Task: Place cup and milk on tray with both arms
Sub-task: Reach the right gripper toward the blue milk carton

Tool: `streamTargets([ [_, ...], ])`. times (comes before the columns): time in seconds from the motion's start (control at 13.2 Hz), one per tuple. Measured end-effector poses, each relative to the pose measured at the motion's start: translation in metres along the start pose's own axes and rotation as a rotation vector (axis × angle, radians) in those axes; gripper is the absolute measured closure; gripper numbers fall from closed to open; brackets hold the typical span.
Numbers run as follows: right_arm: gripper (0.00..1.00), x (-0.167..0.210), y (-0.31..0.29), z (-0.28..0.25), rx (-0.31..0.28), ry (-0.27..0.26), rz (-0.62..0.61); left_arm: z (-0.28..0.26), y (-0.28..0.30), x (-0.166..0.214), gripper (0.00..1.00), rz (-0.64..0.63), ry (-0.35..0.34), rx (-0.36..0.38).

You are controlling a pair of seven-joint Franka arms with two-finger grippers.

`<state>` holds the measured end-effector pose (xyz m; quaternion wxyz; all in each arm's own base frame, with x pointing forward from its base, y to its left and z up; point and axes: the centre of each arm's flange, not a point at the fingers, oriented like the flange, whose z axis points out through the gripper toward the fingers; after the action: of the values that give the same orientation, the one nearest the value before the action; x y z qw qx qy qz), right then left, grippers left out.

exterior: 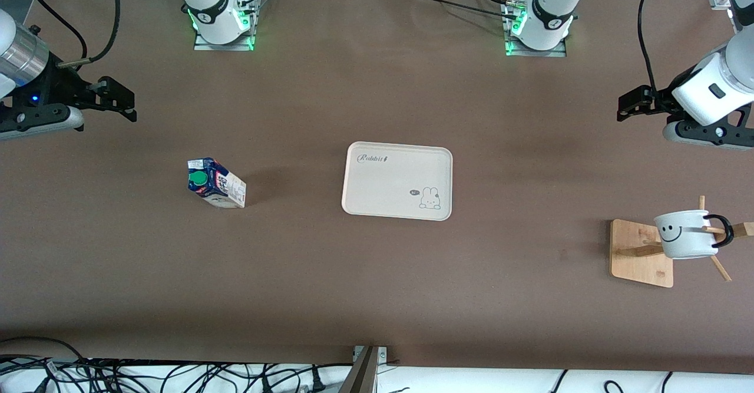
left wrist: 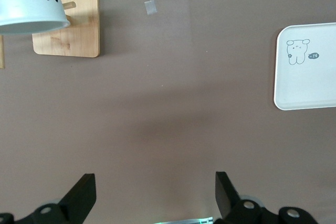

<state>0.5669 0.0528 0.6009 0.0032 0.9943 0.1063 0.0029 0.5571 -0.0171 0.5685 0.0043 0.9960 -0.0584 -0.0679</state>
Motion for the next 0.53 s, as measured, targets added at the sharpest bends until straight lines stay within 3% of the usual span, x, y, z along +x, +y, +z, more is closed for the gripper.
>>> streamTargets([
  [0.53, 0.0, 0.0005, 0.0001, -0.0008, -0.001, 0.005, 0.0, 0.0001, 0.0, -0.0002, 0.0, 0.0, -0.001, 0.0],
])
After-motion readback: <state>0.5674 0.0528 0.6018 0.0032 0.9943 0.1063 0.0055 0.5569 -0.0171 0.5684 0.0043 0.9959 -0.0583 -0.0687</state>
